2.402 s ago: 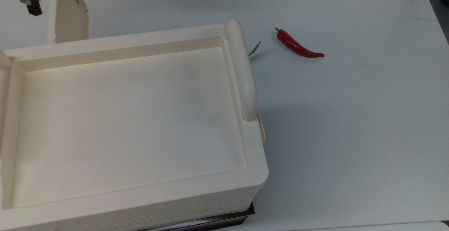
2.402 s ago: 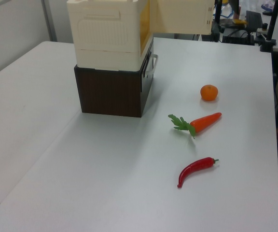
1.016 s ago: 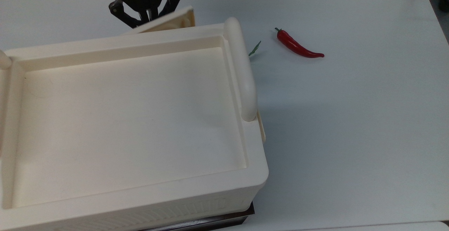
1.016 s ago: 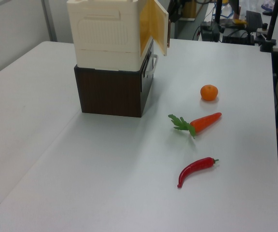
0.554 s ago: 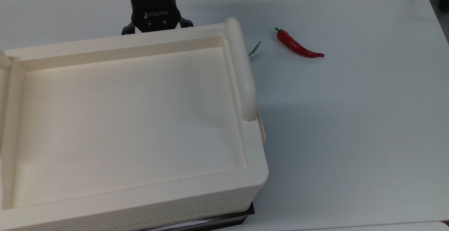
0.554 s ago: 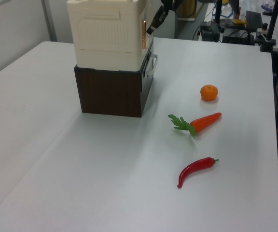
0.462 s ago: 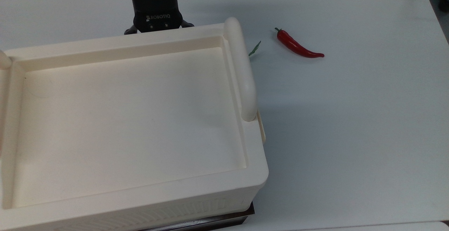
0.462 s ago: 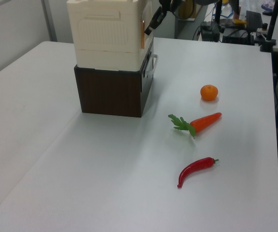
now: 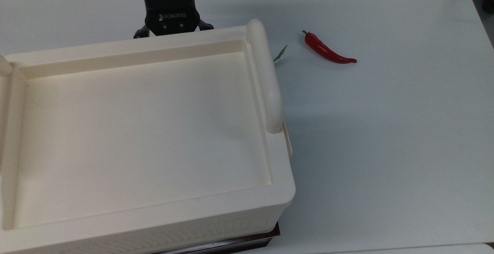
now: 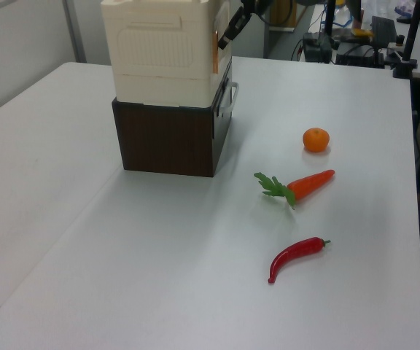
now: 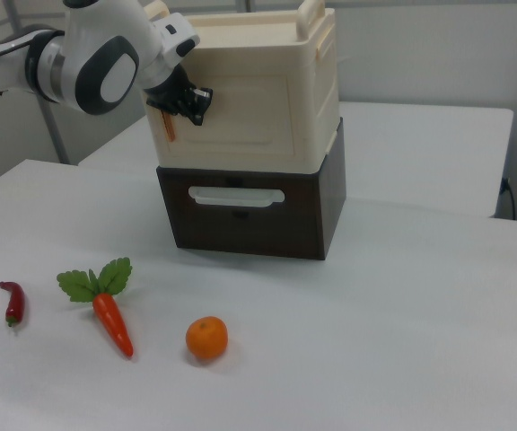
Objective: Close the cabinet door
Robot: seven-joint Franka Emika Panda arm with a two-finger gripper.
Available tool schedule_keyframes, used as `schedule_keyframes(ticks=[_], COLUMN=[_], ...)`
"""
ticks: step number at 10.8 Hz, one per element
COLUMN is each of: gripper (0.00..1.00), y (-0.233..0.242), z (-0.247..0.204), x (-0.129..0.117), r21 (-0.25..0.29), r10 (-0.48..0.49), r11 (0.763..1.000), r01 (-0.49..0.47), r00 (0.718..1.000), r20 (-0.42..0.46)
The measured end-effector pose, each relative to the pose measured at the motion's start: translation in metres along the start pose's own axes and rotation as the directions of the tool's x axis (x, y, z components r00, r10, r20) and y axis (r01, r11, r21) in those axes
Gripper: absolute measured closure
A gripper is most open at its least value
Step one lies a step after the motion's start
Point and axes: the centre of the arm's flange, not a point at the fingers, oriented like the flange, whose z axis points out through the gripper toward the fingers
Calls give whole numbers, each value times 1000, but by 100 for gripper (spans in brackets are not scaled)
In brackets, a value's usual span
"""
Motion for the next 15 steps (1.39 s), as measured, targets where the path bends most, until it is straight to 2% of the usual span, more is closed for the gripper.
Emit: schedule_keyframes(ticks=[1,3,5,6,8,10,12,15], gripper=[99,99,99,99,99,95,74,30], y=[2,12,21,22,3,-18,-22,-17], z=[-2,-8,-25,-36,-44,-43,-43,-47], x=[-3,-23,-48,-59,-78,-90,-100,-102], r21=[9,53,89,60,-32,-85,-103,-107], r10=[5,26,79,122,189,237,252,260], r11=[1000,998,989,984,977,968,965,963], r01=[-5,-36,-120,-166,-209,-235,-241,-247], r00=[1000,981,925,884,801,763,750,749], r20=[28,190,372,450,569,601,612,609])
